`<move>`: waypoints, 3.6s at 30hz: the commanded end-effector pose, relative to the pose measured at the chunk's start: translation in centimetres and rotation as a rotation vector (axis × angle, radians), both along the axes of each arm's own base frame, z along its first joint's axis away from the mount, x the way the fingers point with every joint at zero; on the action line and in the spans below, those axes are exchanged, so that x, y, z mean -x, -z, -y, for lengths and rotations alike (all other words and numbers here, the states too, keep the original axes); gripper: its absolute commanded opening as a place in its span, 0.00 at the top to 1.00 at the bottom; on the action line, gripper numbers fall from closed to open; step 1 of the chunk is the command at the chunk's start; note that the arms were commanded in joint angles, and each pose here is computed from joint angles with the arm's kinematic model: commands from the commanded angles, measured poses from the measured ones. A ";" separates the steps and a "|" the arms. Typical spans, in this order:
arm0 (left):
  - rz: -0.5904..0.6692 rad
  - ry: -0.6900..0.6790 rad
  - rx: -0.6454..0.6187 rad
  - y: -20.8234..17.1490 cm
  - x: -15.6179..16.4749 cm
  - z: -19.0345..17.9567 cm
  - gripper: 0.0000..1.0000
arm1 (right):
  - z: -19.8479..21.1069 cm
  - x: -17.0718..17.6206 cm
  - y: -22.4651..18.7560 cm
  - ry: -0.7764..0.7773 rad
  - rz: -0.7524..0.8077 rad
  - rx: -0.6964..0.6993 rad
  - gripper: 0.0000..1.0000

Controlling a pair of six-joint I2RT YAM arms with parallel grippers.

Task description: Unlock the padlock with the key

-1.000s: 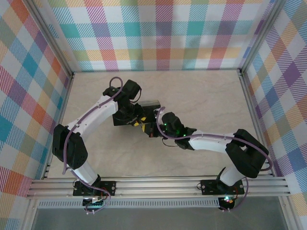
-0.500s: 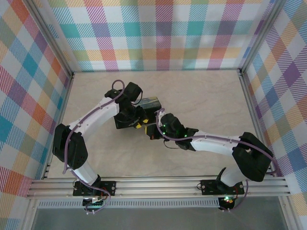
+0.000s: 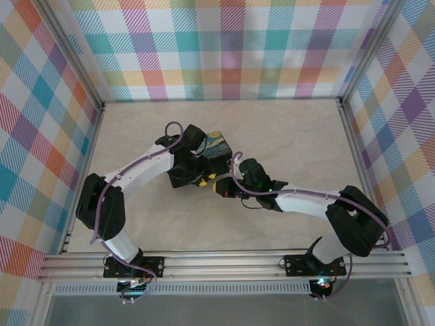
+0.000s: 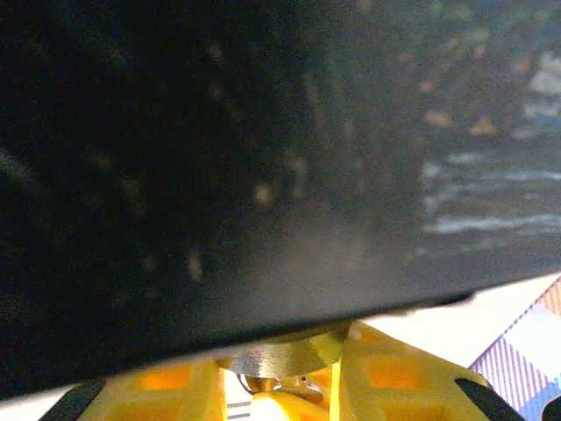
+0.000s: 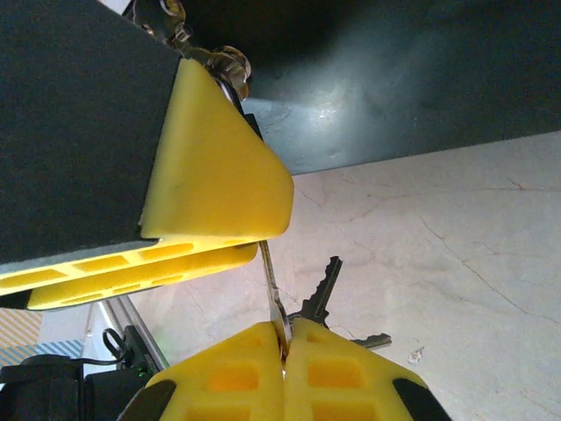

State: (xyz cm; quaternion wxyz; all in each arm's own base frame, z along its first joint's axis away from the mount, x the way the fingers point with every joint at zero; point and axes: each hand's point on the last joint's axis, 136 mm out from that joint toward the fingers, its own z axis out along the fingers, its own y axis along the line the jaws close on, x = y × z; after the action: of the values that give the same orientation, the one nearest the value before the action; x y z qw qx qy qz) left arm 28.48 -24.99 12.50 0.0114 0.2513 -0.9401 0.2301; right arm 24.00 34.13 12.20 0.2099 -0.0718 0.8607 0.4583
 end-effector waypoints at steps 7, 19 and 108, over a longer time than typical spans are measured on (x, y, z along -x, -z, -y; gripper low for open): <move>0.065 -0.102 -0.110 5.0 -2.1 -1.3 1.00 | -1.9 0.2 -1.0 -0.067 0.055 -0.183 1.00; 0.107 -0.120 -0.217 7.4 -3.2 -2.5 0.96 | -1.0 0.4 3.0 -0.049 -0.023 -0.136 1.00; 0.765 0.038 -0.717 7.8 -7.6 -3.1 0.67 | 3.7 1.6 5.3 0.014 -0.075 -0.055 1.00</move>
State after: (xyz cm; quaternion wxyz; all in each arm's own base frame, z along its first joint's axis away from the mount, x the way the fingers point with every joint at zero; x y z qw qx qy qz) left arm 35.77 -21.98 3.56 -0.3900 0.1164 -0.9129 -0.0301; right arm 22.50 30.46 7.00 0.1856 -0.0436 0.8592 0.4748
